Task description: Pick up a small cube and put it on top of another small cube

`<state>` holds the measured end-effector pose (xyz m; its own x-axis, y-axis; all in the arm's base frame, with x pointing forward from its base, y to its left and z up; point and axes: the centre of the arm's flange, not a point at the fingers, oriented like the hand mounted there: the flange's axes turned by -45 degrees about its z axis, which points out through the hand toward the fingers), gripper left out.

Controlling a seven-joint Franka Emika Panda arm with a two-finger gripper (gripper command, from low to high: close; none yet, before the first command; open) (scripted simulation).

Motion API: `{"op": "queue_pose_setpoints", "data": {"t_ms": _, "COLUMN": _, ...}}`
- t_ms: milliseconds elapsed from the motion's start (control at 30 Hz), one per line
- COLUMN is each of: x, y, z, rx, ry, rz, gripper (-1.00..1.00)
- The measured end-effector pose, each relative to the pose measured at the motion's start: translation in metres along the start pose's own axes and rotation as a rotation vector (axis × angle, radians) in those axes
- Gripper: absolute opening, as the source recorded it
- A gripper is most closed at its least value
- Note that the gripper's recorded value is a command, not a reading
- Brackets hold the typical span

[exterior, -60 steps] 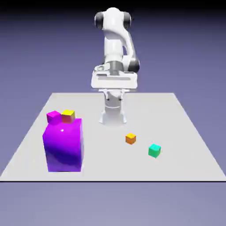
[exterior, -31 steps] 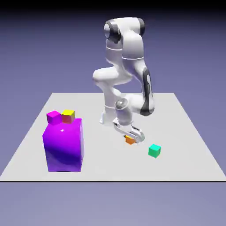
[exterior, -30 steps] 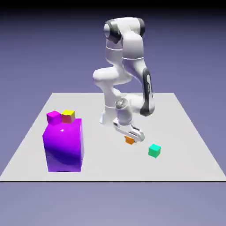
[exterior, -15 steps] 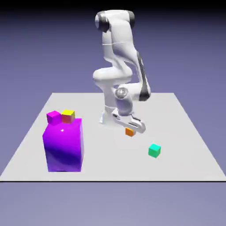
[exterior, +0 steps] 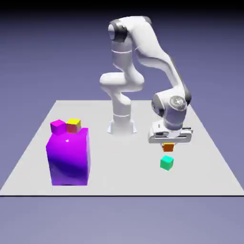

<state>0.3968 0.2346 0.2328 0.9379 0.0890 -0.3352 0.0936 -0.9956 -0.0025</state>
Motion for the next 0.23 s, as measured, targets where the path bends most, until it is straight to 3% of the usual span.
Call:
{"op": "queue_pose_setpoints", "data": {"t_ms": 133, "x": 0.007, "y": 0.0, "z": 0.064, "rx": -0.001, "ry": 0.001, "rz": 0.0, "gripper": -1.0}}
{"op": "queue_pose_setpoints", "data": {"t_ms": 167, "x": 0.007, "y": 0.0, "z": 0.069, "rx": -0.001, "ry": 0.0, "rz": 0.0, "gripper": 1.0}}
{"op": "queue_pose_setpoints", "data": {"t_ms": 233, "x": 0.007, "y": 0.0, "z": 0.069, "rx": -0.003, "ry": 0.001, "rz": 0.0, "gripper": 1.0}}
